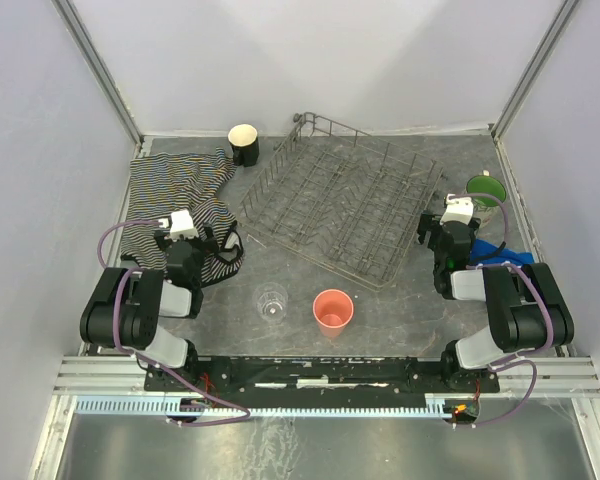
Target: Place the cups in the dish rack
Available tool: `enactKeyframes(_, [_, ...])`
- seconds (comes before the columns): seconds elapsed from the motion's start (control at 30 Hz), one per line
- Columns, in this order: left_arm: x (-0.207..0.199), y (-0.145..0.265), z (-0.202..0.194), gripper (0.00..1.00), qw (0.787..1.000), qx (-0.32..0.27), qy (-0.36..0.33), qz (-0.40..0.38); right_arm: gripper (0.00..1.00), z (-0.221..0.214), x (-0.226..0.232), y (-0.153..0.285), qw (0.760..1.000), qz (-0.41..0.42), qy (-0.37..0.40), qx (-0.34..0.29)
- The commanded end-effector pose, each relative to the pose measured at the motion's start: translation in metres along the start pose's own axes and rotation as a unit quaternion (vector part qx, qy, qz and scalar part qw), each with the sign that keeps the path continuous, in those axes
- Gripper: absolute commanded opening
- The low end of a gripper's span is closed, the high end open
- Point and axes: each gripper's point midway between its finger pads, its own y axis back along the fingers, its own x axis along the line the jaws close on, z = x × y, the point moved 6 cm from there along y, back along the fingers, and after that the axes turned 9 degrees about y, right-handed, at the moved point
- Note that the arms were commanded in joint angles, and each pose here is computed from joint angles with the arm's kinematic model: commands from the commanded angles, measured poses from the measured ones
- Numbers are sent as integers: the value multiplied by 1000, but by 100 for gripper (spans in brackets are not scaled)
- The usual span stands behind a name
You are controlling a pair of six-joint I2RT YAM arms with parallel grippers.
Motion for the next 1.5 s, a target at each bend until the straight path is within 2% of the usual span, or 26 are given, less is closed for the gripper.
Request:
enactKeyframes(0.0, [-4, -6, 16, 99, 999, -35, 19, -3, 100, 13, 1, -2, 1000, 2, -1, -31])
enactKeyframes(0.37, [-4, -6, 16, 99, 999, -35, 19, -4, 100, 13, 1, -2, 1000, 1, -2, -30])
enactKeyframes(0.43, [-1, -6, 21, 99, 999, -39, 26, 17, 100, 13, -5, 0, 999, -24, -11, -32])
enactKeyframes(0.53, [2, -10, 35, 99, 997, -7, 37, 60, 100, 21, -8, 2, 999, -32, -16, -30])
enactKeyframes(0.63, [-3, -3, 53, 99, 997, 20, 46, 57, 100, 35, -14, 8, 999, -45, -12, 9])
enactKeyframes(0.73, [-6, 11, 74, 99, 994, 35, 84, 64, 100, 50, -14, 18, 999, -32, -28, 21])
enactKeyframes(0.83, [-8, 21, 90, 100, 988, 79, 99, 86, 100, 67, -13, 29, 997, -13, -45, 63])
enactKeyframes(0.93, [2, 36, 111, 99, 973, 103, 121, 166, 99, 90, -5, 44, 995, 27, -53, 83])
enactKeyframes(0.97, [11, 46, 112, 98, 962, 127, 114, 212, 99, 98, -1, 49, 995, 38, -50, 79])
enactKeyframes(1.03, [24, 57, 127, 98, 942, 138, 100, 289, 98, 109, 6, 57, 994, 60, -50, 76])
enactKeyframes(1.13, [29, 61, 141, 100, 924, 173, 56, 336, 97, 125, 17, 59, 990, 97, -44, 90])
enactKeyframes(1.23, [28, 60, 140, 99, 919, 223, 44, 322, 97, 142, 32, 62, 985, 139, -35, 100])
enactKeyframes(1.33, [36, 61, 137, 99, 924, 243, 84, 282, 97, 157, 44, 66, 982, 166, -23, 93])
enactKeyframes(1.47, [56, 65, 118, 99, 909, 283, 100, 289, 97, 170, 60, 73, 977, 193, -2, 88])
